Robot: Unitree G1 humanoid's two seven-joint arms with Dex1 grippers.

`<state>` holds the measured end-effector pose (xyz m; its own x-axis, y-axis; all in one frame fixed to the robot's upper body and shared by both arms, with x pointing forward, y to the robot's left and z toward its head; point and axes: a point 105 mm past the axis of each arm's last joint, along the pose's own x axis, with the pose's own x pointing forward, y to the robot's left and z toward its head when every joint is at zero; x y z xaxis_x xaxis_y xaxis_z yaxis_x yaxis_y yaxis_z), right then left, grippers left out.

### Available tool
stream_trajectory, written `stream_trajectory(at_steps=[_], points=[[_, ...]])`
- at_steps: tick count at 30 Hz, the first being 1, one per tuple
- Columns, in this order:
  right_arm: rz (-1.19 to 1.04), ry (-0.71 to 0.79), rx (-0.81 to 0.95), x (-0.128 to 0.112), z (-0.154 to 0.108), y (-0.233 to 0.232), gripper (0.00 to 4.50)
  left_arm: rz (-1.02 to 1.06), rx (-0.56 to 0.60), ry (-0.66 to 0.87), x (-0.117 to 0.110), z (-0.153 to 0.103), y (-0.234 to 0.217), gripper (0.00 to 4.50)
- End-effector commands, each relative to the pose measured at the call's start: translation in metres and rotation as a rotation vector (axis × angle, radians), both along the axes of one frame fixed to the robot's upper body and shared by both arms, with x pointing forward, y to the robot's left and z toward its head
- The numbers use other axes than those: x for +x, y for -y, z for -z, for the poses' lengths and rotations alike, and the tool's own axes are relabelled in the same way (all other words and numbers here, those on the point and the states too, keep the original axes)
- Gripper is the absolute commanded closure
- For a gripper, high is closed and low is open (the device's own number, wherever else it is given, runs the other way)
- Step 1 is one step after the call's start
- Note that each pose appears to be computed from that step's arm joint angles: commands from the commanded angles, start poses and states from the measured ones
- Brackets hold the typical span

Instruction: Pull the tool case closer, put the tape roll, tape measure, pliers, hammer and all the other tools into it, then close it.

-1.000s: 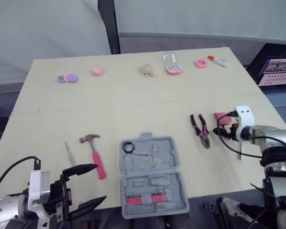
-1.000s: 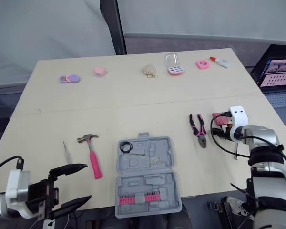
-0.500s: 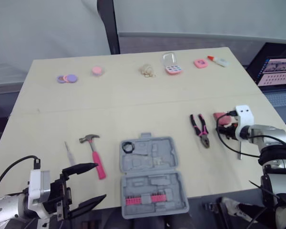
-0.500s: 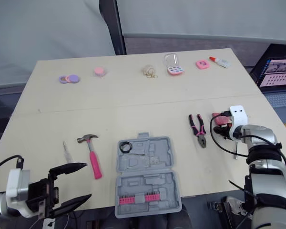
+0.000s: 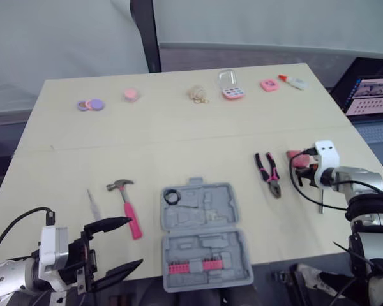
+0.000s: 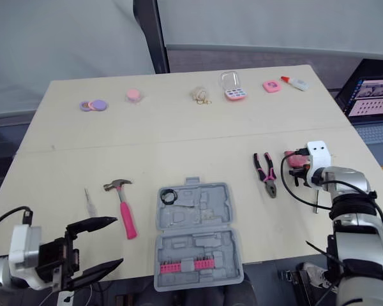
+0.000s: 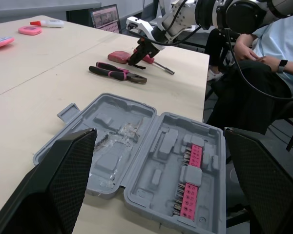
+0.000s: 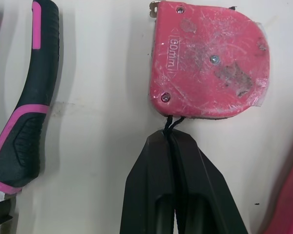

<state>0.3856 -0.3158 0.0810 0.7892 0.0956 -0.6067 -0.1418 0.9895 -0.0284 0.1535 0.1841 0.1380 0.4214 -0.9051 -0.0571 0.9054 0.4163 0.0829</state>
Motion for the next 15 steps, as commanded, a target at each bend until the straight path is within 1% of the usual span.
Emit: stream_trajectory(at_steps=[1,7,15], points=[[0.018,-0.04,0.007,-0.011,0.01,0.004,4.42,0.012,-0.004,0.017,-0.002,-0.001,0.002,0.0],[0.013,-0.06,0.006,-0.028,0.014,0.003,4.42,0.029,-0.004,0.012,-0.001,0.003,0.0,0.0],[0.016,-0.082,0.019,-0.061,0.018,-0.009,4.42,0.063,-0.008,0.006,0.001,0.007,0.001,0.0]])
